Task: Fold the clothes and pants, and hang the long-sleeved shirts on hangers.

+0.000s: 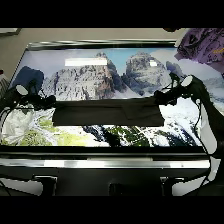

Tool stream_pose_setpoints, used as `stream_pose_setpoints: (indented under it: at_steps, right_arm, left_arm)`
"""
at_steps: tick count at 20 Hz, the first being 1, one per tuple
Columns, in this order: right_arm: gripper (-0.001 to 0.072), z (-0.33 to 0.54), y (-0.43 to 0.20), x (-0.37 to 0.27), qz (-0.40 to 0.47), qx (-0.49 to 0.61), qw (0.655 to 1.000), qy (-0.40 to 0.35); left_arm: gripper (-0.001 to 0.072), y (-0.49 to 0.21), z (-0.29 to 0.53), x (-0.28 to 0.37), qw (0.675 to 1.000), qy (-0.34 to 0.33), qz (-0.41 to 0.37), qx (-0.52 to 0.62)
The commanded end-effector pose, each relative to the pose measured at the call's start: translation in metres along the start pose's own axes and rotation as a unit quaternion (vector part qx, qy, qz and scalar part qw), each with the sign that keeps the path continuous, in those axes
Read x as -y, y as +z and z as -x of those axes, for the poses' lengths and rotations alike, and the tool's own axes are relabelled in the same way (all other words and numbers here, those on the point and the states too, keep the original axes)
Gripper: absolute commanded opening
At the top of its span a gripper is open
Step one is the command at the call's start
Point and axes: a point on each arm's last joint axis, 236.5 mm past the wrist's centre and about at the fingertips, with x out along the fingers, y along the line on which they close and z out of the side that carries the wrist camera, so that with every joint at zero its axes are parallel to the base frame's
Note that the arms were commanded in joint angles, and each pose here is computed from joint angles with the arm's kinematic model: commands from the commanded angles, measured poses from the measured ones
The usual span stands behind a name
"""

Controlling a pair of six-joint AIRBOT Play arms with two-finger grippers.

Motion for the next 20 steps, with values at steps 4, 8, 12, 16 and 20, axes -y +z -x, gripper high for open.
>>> stream_pose_setpoints:
  at_steps: [4,8,12,16,20]
  right_arm:
    - [0.0469,0.018,0.0,-0.009,0.006,-0.026,1.0,0.003]
    - [0.0607,0.059,0.014,0.022,-0.007,-0.013,0.999,0.03]
    - [0.0656,0.065,0.003,0.058,-0.054,-0.033,0.989,0.133]
    - [0.0662,0.048,0.011,0.066,-0.065,-0.023,0.98,0.185]
    - [0.0662,0.012,0.003,0.062,-0.073,-0.057,0.971,0.218]
  left_arm:
    - [0.0616,0.017,0.012,0.01,1.0,-0.006,0.008,0.012]
    - [0.0616,0.031,0.049,0.009,1.0,0.015,0.015,0.023]
    - [0.0616,0.032,0.067,0.009,0.999,0.024,0.005,0.031]
    - [0.0616,0.032,0.067,0.01,0.999,0.024,0.004,0.032]
    - [0.0616,0.032,0.067,0.01,0.999,0.024,0.004,0.032]
